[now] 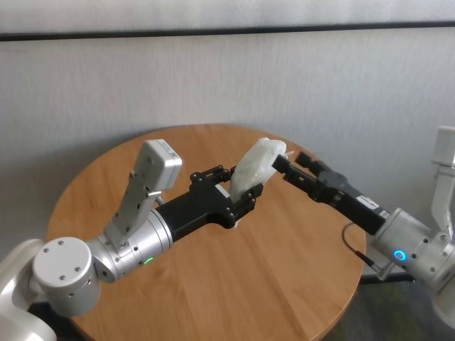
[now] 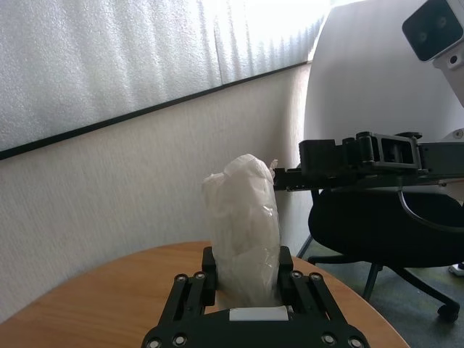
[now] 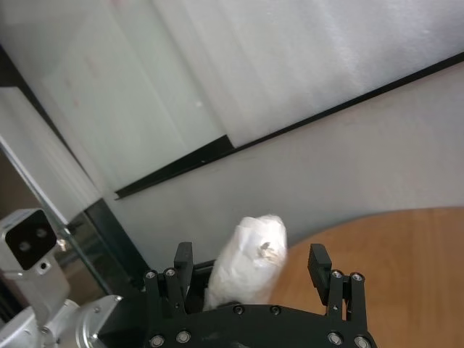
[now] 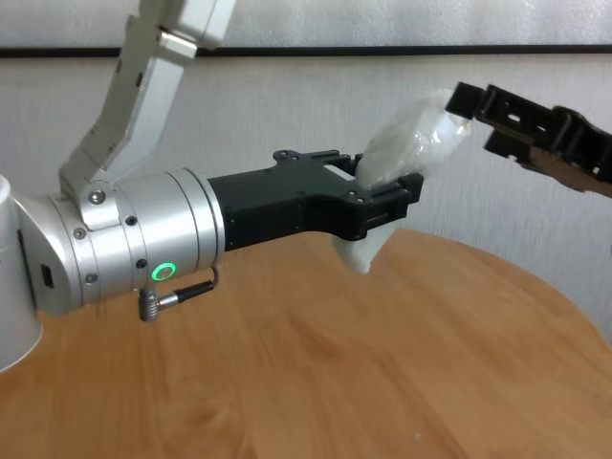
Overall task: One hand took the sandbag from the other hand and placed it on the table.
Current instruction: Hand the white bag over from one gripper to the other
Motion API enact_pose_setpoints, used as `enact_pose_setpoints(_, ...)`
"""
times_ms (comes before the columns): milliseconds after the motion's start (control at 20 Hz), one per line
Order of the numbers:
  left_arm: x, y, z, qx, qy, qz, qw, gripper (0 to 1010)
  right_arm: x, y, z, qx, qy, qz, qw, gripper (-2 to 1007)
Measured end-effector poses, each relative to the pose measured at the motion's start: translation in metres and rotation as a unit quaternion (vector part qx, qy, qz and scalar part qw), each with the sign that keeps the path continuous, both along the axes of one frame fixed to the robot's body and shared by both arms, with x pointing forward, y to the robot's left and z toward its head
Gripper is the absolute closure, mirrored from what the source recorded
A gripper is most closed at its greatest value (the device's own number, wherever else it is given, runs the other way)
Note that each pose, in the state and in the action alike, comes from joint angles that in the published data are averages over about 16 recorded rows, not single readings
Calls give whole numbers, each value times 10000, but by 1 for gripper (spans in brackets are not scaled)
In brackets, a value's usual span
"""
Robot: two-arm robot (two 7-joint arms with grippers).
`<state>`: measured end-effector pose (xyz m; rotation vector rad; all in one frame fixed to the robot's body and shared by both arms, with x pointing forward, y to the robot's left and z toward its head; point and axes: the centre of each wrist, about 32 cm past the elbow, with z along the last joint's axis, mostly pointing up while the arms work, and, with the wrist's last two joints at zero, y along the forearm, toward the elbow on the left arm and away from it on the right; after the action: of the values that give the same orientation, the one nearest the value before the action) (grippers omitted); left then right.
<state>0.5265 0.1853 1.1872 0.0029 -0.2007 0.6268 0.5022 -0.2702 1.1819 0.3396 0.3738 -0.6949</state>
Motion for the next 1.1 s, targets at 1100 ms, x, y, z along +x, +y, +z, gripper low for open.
enact_pose_setpoints(1100,0,0,0,0,-1,0,10000,505,202,186,-129,525,620,268,9963,4)
